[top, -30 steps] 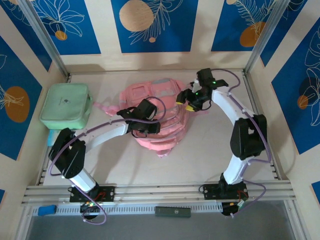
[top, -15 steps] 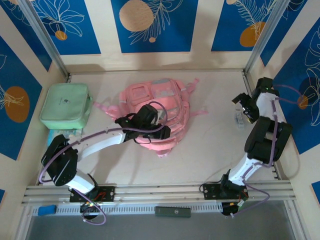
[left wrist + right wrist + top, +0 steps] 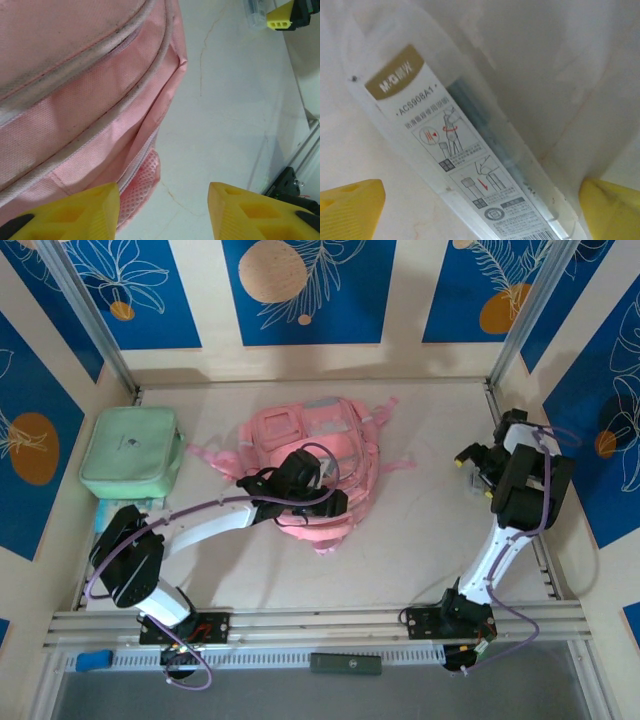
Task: Pack books, pencil case, and school supplies into a backpack
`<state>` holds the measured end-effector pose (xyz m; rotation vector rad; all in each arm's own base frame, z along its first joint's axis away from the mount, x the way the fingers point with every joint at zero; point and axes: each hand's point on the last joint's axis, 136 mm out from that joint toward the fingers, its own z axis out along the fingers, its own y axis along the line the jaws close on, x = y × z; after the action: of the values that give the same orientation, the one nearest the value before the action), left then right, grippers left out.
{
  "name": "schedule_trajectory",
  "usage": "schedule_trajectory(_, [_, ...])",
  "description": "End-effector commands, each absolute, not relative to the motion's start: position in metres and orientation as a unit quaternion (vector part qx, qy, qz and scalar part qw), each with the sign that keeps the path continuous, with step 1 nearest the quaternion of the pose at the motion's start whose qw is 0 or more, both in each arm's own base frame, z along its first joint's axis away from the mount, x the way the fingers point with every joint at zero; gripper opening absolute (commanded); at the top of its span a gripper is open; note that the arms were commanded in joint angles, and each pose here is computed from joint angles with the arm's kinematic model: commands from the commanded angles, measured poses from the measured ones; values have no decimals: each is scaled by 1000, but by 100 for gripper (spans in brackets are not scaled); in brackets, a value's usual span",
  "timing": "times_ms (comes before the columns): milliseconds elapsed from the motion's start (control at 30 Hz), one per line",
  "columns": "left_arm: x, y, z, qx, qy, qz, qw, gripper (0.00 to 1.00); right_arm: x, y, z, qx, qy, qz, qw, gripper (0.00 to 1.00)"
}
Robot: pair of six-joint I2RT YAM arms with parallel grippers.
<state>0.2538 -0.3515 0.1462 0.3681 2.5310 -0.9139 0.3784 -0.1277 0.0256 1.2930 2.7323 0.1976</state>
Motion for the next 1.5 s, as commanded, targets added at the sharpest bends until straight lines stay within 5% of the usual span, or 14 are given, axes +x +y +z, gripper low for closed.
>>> schedule_trajectory(0, [261,-349,160,159,909,-302,239,51,375,-92,39,394,914,86,51,99])
schedule_trajectory(367, [280,-329,180,260,900,-195,289,58,363,-116,23,366,930,28,11,78])
schedule_trajectory(567, [296,-327,179,331,890,-125,288,64,376,-112,14,369,929,40,7,81])
schedule_trajectory(900, [305,-329,163,409,868,-72,270,73,378,-100,15,377,923,75,14,41])
schedule_trajectory(1033, [306,-328,152,434,862,-55,255,80,377,-90,26,375,921,102,30,32])
schedule_trajectory(1267, [329,-334,144,433,859,-27,271,80,371,-62,54,366,917,149,63,26])
schedule_trajectory(1467, [353,-324,148,413,864,-1,287,70,368,-33,81,340,919,178,87,23])
